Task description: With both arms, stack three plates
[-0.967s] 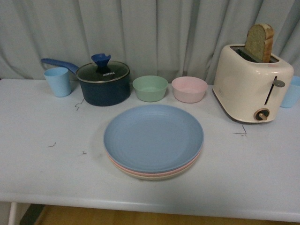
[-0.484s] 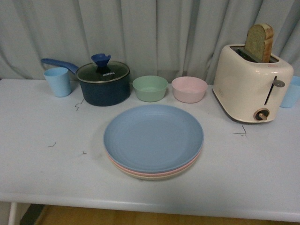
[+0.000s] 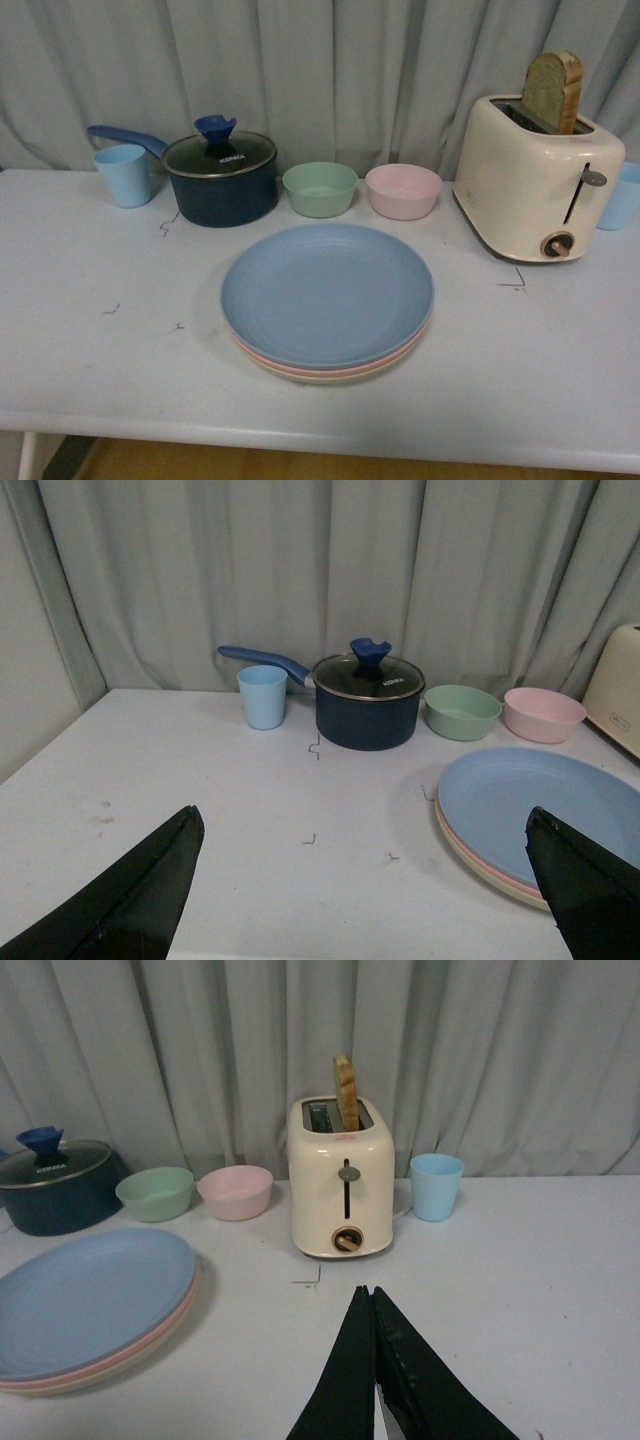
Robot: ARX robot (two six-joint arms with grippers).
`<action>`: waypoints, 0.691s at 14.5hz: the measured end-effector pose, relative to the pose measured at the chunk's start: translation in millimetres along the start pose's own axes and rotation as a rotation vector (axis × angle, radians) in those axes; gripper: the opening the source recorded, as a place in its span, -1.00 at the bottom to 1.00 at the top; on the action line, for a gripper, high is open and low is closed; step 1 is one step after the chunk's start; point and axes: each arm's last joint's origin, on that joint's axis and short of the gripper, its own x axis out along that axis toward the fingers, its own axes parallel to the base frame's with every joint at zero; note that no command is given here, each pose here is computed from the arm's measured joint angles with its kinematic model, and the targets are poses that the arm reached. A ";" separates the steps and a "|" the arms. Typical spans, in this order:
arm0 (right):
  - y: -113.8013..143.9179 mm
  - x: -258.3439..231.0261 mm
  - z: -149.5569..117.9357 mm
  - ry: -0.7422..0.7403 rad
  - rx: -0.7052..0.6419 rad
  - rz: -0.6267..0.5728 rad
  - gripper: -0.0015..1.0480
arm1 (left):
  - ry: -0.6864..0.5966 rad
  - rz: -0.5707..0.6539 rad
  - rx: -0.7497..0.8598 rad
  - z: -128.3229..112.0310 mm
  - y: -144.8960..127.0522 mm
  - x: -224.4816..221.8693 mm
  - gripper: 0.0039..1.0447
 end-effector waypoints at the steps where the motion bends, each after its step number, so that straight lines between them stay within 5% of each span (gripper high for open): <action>1: 0.0 -0.1 0.8 -0.008 0.000 0.000 -0.96 | 0.000 -0.001 0.000 0.0 0.0 0.0 0.88; 5: 0.0 -0.1 0.8 -0.008 -0.001 0.000 -0.89 | 0.000 -0.001 0.000 0.0 0.0 0.0 0.88; 10: 0.0 -0.1 0.8 -0.008 -0.001 0.000 0.28 | 0.000 -0.001 0.000 0.0 0.0 0.0 0.88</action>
